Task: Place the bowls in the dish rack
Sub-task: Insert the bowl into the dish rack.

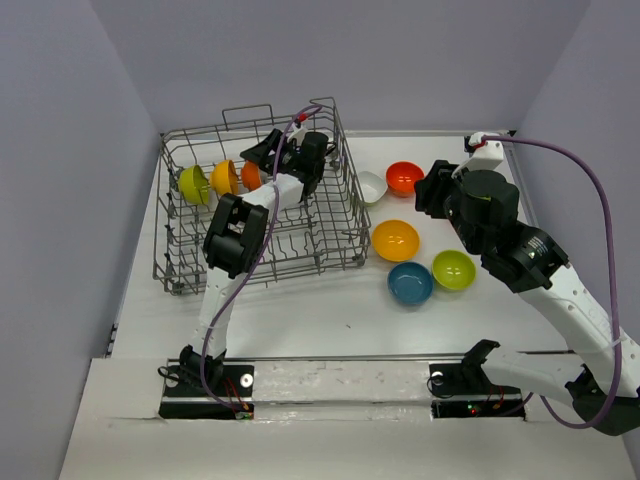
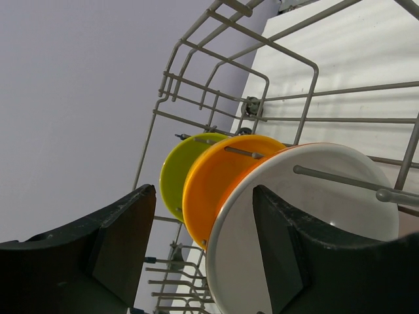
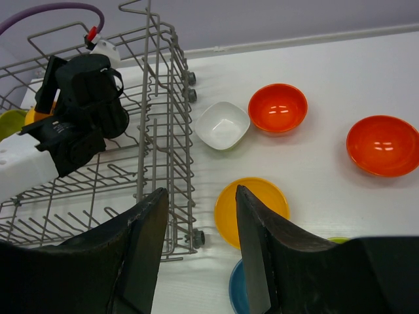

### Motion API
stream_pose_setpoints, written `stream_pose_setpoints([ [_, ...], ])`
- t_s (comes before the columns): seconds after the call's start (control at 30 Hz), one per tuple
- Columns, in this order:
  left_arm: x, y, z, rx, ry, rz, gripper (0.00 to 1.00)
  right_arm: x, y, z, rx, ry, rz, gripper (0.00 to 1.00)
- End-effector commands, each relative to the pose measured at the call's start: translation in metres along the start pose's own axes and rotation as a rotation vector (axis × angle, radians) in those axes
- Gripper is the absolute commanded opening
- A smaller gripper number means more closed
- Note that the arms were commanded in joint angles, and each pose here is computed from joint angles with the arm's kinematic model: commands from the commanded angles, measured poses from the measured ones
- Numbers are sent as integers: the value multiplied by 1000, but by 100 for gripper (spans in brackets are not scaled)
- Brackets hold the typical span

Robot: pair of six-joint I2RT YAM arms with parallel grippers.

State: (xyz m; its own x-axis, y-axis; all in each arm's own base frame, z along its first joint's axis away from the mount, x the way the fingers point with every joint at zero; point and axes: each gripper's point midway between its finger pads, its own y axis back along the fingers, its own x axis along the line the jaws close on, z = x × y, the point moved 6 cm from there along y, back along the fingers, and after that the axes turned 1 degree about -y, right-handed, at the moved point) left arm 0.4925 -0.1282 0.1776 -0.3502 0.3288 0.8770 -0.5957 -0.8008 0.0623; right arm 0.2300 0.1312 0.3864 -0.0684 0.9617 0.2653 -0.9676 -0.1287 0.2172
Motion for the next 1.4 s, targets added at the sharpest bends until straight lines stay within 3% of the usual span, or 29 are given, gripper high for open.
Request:
stream_pose_setpoints([
  [0.0,26,4,15,-9,110,2,74,5,0,5,-37,-19,26,52],
  [1.37,72,20,37,-79,251,-114,75,5,-5,4,-33,-10,9,52],
])
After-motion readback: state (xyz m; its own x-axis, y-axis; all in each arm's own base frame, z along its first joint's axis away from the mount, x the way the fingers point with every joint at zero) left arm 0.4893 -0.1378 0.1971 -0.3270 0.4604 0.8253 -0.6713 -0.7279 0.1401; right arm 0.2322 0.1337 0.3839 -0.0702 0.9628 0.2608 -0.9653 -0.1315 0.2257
